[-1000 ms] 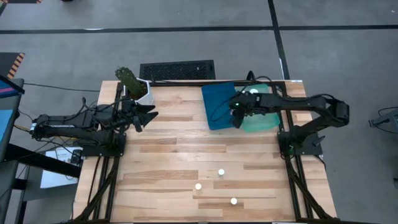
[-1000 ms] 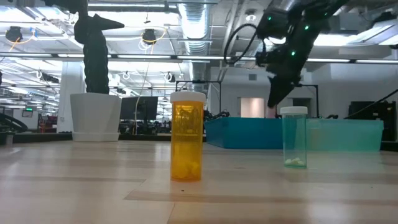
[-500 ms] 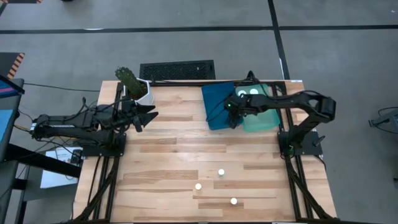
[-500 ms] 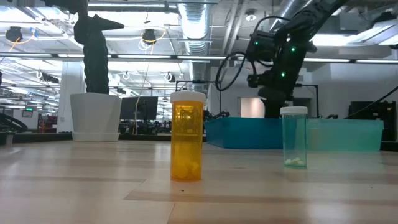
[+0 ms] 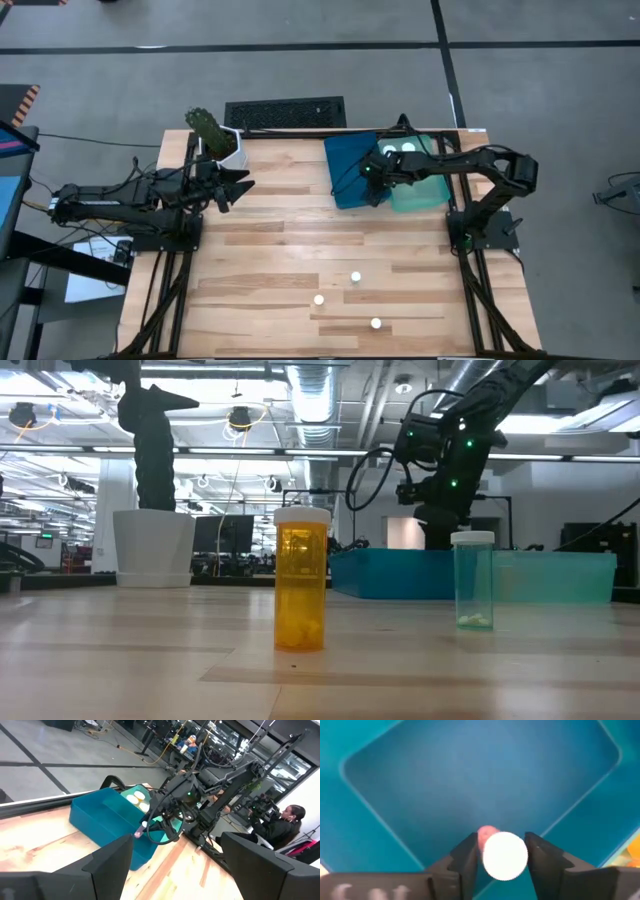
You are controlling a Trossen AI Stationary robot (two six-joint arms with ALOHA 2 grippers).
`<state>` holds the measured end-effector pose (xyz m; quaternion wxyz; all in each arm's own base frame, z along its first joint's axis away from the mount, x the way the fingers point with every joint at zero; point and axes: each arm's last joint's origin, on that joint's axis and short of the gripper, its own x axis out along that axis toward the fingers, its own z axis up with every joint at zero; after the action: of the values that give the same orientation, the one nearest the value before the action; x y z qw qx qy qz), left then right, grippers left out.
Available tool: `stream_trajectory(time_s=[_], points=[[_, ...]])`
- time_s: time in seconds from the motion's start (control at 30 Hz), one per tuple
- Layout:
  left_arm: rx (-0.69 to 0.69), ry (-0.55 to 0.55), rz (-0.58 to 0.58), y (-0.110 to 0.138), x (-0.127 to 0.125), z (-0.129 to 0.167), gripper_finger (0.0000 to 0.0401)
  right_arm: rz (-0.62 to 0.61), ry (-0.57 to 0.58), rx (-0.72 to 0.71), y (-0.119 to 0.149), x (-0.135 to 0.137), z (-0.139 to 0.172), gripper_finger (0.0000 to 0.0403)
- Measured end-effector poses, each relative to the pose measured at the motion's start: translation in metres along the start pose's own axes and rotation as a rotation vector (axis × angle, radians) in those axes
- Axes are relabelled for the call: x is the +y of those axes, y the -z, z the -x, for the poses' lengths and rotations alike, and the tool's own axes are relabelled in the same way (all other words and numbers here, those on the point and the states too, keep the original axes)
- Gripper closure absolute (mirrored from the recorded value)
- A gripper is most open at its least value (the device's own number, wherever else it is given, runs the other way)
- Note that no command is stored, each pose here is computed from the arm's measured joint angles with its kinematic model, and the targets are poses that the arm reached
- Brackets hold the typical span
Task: Pick and place medicine bottles into bin by pill shape (circle, oval)
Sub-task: Put the pink tablet bottle into the dark blue bin, then put the blue tablet bottle into the dark blue bin
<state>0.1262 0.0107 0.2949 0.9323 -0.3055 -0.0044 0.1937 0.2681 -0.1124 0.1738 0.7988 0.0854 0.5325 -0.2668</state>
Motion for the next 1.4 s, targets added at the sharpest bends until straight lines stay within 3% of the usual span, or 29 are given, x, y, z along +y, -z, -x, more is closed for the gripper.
stream_trajectory(time_s=[0.3, 0.5, 0.7, 0.8, 1.03, 1.17, 1.4], points=[[0.000, -0.001, 0.000, 0.000, 0.000, 0.000, 0.0104, -0.005, -0.030, -0.025, -0.013, 0.000, 0.010, 0.0139], [-0.001, -0.001, 0.002, 0.000, 0.000, 0.000, 0.0104, 0.027, -0.033, -0.020, -0.031, 0.000, 0.030, 0.0132], [0.004, 0.006, 0.004, 0.000, 0.000, 0.000, 0.0104, 0.108, -0.100, -0.070, -0.044, 0.012, 0.084, 0.0132], [0.004, 0.007, 0.004, 0.000, 0.000, 0.000, 0.0104, 0.115, -0.202, -0.141, -0.043, 0.030, 0.115, 0.0132], [0.004, 0.007, 0.004, 0.000, 0.000, 0.000, 0.0104, 0.220, -0.393, -0.203, -0.011, 0.097, 0.160, 0.0132], [0.004, 0.007, 0.004, 0.000, 0.000, 0.000, 0.0104, 0.327, -0.436, -0.206, 0.009, 0.142, 0.165, 0.0132], [0.010, 0.004, 0.002, 0.001, 0.000, 0.000, 0.0104, 0.455, -0.453, -0.174, 0.038, 0.207, 0.145, 0.0132]])
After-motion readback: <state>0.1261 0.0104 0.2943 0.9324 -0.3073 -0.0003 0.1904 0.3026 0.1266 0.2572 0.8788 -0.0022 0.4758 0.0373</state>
